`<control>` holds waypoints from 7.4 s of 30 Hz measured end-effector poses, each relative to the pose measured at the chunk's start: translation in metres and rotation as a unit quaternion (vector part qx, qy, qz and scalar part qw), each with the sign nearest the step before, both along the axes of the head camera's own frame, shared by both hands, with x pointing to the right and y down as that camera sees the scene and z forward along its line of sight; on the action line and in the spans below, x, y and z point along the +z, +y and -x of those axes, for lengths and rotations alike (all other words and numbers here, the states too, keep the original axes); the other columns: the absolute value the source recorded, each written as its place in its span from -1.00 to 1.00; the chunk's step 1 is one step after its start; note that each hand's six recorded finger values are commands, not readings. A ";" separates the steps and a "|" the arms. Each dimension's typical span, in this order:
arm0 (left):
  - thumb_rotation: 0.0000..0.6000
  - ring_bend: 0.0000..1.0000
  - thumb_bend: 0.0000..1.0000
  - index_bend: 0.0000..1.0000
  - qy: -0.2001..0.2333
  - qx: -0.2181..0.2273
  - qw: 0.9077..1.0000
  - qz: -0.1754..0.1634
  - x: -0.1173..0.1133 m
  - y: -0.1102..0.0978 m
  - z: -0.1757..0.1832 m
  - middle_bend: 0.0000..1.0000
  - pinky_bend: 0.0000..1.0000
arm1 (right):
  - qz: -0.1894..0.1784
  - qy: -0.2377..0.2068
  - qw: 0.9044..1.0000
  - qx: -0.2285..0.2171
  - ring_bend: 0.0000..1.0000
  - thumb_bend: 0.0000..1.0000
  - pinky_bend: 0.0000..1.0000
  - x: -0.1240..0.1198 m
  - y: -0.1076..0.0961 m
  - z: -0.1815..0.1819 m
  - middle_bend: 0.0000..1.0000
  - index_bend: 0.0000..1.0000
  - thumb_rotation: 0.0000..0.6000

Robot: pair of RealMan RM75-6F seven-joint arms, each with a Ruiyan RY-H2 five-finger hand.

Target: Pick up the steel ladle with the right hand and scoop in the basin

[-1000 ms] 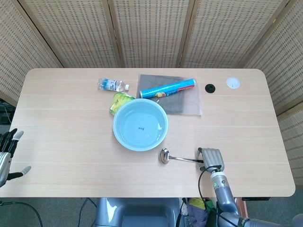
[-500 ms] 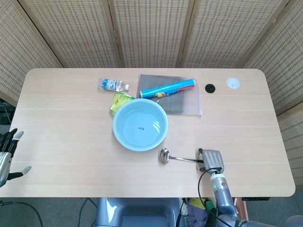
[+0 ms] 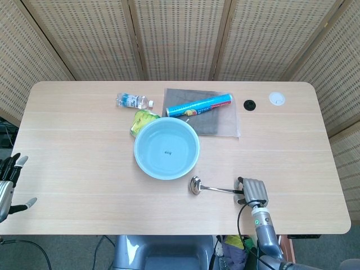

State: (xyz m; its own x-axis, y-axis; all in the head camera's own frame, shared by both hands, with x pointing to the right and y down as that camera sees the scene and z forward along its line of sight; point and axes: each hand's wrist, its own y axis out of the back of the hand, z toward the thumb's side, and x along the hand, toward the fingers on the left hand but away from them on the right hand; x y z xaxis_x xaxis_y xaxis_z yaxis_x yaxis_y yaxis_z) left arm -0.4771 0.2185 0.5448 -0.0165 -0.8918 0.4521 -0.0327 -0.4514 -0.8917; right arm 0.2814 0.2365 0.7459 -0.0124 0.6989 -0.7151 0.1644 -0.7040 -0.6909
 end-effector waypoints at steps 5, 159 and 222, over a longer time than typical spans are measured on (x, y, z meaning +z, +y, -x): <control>1.00 -1.00 -1.00 -1.00 0.000 0.001 1.000 0.001 0.000 0.000 0.000 -1.00 -1.00 | -0.008 -0.001 1.000 -0.012 0.93 -0.37 1.00 0.001 0.004 0.002 0.91 -0.07 1.00; 1.00 -1.00 -1.00 -1.00 -0.012 -0.049 0.997 0.057 0.038 -0.023 0.020 -1.00 -1.00 | -0.208 0.187 0.913 -0.297 0.94 0.87 1.00 -0.022 -0.173 0.187 1.00 0.57 1.00; 1.00 -1.00 -1.00 -1.00 -0.008 -0.046 0.997 0.062 0.039 -0.022 0.018 -1.00 -1.00 | -0.147 0.192 0.960 -0.143 0.94 0.91 1.00 -0.115 -0.221 0.154 1.00 0.57 1.00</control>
